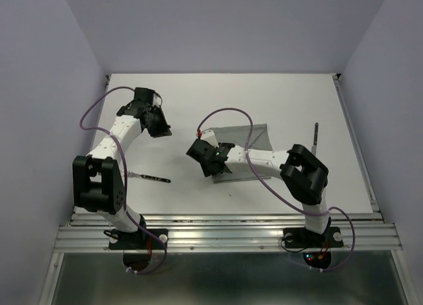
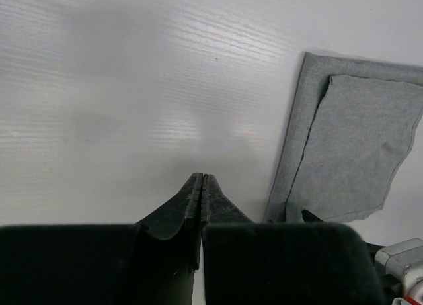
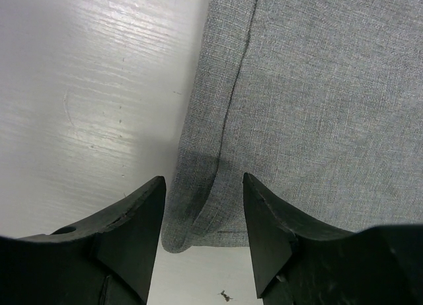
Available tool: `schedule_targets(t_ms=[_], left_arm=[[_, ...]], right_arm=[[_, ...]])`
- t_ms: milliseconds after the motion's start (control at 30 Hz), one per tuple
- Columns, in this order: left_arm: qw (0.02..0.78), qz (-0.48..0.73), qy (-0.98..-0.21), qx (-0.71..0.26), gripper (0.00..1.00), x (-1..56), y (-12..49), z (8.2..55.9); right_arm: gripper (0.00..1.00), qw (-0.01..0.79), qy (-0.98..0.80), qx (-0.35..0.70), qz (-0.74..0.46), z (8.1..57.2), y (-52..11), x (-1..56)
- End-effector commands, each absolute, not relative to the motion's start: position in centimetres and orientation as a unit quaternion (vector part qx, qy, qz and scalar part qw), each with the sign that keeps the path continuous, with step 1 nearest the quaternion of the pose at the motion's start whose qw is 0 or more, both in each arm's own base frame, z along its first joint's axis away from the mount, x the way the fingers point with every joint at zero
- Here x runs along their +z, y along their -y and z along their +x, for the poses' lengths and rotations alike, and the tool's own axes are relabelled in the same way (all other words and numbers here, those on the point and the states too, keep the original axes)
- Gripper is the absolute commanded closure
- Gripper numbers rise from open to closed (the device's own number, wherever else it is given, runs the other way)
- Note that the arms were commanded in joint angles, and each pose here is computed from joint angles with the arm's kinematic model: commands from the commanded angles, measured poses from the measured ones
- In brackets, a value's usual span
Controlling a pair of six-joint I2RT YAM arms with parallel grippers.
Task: Fold the napkin into a case and place the utensils inside
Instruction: Pick up the upper triangle-folded napkin from the center of the board.
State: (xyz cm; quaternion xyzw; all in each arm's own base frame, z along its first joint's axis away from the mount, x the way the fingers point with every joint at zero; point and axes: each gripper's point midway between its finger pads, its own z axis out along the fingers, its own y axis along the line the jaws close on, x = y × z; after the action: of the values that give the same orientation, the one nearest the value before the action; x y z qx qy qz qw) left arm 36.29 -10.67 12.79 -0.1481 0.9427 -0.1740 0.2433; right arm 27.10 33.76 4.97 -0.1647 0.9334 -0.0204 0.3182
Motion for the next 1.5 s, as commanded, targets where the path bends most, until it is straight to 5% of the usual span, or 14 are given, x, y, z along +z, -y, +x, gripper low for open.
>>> schedule_targets(t_ms=[0, 400, 533, 633, 767, 900, 1100, 1200, 1267, 1467], left_arm=[[0.239, -0.144, -0.943, -0.184, 0.89, 12.3, 11.2, 36.2], [0.223, -0.143, -0.945, -0.191, 0.89, 11.0, 11.5, 35.9], [0.219, -0.133, -0.946, -0.199, 0.86, 10.8, 12.3, 35.8], [0.205, -0.104, -0.946, -0.229, 0.74, 10.7, 14.6, 35.4], [0.176, -0.072, -0.945, -0.267, 0.4, 10.0, 17.8, 34.4], [0.157, -0.055, -0.946, -0.278, 0.27, 9.3, 19.3, 33.5], [0.138, -0.032, -0.945, -0.295, 0.23, 8.4, 22.1, 32.0], [0.127, -0.037, -0.945, -0.3, 0.26, 7.6, 22.8, 31.7], [0.129, -0.035, -0.942, -0.307, 0.27, 7.0, 23.5, 31.7], [0.133, -0.035, -0.942, -0.305, 0.27, 6.7, 25.8, 32.0]], right_arm=[[0.44, 0.329, -0.932, -0.017, -0.153, 27.1, -34.2, 5.1], [0.58, 0.306, -0.936, -0.012, -0.173, 26.9, -35.3, 1.8], [0.78, 0.306, -0.935, 0.0, -0.18, 26.4, -35.1, 1.7], [0.87, 0.314, -0.929, 0.013, -0.193, 26.2, -34.9, 2.0], [0.95, 0.332, -0.918, 0.034, -0.214, 25.6, -34.0, 2.4], [0.96, 0.342, -0.911, 0.049, -0.226, 24.8, -32.8, 2.7], [0.94, 0.343, -0.903, 0.059, -0.251, 23.1, -30.4, 2.6], [0.81, 0.349, -0.901, 0.06, -0.25, 22.6, -29.3, 2.9], [0.61, 0.357, -0.899, 0.065, -0.244, 22.5, -28.9, 3.7], [0.47, 0.392, -0.89, 0.084, -0.216, 22.9, -28.7, 6.3]])
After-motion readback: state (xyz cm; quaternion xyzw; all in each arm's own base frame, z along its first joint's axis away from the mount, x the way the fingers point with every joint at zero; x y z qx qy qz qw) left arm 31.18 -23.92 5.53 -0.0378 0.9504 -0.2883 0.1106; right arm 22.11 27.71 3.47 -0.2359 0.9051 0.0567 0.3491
